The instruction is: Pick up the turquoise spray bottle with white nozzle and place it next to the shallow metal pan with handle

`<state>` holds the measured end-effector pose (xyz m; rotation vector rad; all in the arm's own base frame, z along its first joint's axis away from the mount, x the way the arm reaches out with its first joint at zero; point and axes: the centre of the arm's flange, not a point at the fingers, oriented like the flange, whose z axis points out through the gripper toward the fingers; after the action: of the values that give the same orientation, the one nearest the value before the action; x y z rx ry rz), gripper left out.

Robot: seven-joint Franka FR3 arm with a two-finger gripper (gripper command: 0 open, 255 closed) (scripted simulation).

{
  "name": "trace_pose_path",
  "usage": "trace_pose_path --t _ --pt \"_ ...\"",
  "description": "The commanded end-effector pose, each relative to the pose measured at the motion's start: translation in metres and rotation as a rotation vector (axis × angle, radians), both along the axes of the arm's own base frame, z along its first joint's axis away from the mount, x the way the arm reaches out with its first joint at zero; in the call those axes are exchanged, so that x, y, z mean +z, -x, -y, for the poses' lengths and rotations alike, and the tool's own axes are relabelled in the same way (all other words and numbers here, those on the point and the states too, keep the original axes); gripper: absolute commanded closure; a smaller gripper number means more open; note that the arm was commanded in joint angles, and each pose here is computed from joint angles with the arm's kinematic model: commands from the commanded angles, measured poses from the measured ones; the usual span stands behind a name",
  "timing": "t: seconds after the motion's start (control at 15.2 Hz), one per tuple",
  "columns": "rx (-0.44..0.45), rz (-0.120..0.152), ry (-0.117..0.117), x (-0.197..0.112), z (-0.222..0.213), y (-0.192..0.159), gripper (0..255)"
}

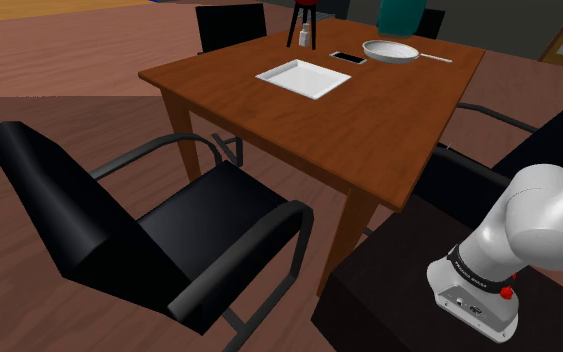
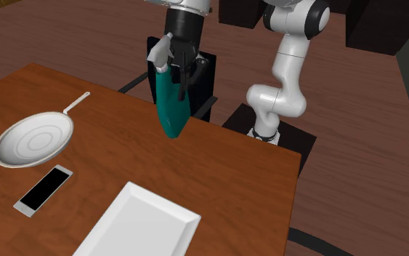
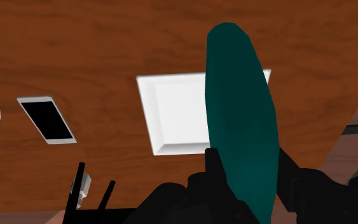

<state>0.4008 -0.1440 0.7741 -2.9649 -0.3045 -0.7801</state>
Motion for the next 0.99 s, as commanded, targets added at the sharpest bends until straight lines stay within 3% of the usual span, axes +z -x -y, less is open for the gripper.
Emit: trace_pose_path --t 0.0,0.92 --pt "0.0 0.0 0.0 0.01 0.0 0.0 255" --pt "0.0 0.0 0.0 0.084 0.0 0.0 255"
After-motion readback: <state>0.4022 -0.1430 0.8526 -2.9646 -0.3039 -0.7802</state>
